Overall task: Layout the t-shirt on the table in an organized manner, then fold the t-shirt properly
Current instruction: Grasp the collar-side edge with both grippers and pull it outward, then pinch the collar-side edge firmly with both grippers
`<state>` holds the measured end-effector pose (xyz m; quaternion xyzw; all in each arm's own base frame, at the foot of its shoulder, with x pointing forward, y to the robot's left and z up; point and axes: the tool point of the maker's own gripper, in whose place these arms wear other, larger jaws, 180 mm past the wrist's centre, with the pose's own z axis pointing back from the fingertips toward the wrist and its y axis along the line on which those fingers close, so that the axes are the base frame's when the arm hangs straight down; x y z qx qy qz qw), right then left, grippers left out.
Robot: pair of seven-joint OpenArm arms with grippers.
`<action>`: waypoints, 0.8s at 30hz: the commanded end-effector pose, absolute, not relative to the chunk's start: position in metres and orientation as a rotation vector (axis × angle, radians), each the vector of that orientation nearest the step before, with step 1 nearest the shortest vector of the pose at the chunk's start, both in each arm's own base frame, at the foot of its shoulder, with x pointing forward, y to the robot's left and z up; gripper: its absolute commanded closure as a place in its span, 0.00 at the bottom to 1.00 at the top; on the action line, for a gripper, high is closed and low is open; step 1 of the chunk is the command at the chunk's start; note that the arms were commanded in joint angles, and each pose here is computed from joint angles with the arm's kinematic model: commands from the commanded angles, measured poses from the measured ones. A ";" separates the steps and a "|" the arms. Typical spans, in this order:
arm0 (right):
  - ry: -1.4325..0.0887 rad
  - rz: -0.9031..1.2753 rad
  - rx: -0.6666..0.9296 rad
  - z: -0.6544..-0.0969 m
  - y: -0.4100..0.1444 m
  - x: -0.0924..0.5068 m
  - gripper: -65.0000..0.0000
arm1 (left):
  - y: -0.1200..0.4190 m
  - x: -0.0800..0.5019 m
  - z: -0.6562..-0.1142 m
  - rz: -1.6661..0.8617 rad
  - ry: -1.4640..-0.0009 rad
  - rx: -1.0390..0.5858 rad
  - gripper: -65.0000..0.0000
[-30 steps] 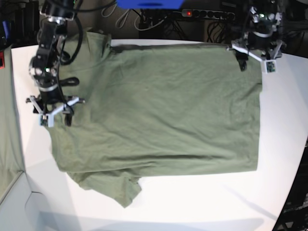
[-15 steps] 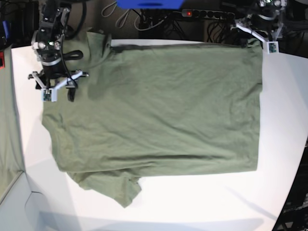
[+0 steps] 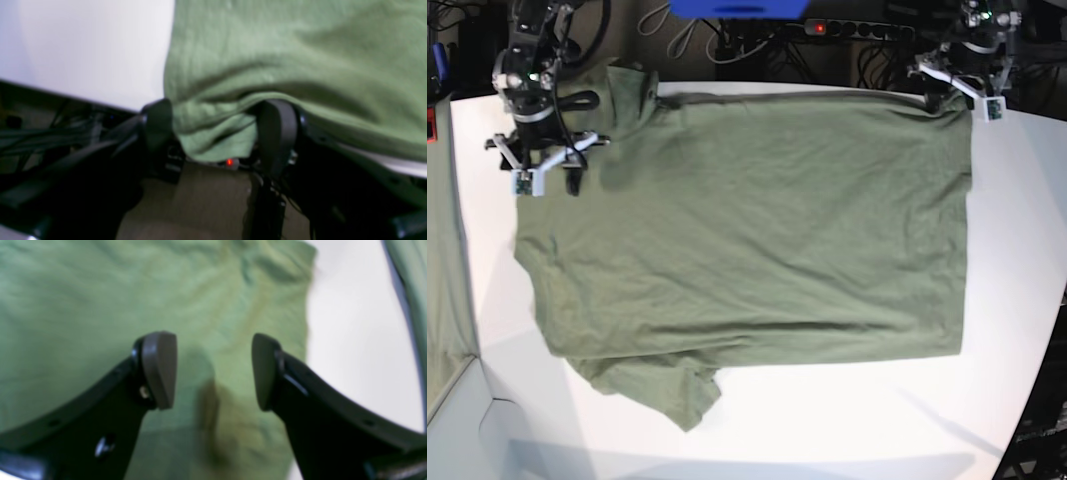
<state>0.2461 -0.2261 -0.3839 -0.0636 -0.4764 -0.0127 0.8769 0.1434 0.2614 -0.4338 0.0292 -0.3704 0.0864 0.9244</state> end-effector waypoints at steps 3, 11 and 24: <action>-1.066 -0.013 -0.147 -0.361 -0.228 0.252 0.45 | 0.263 0.137 -0.440 0.173 -0.718 0.063 0.49; -0.967 -0.037 -0.196 -0.372 -0.245 0.214 0.44 | 0.262 0.141 -0.437 0.170 -0.731 0.064 0.79; -0.778 -0.107 -0.181 -0.406 -0.239 0.159 0.44 | 0.262 0.155 -0.433 0.170 -0.759 0.060 0.79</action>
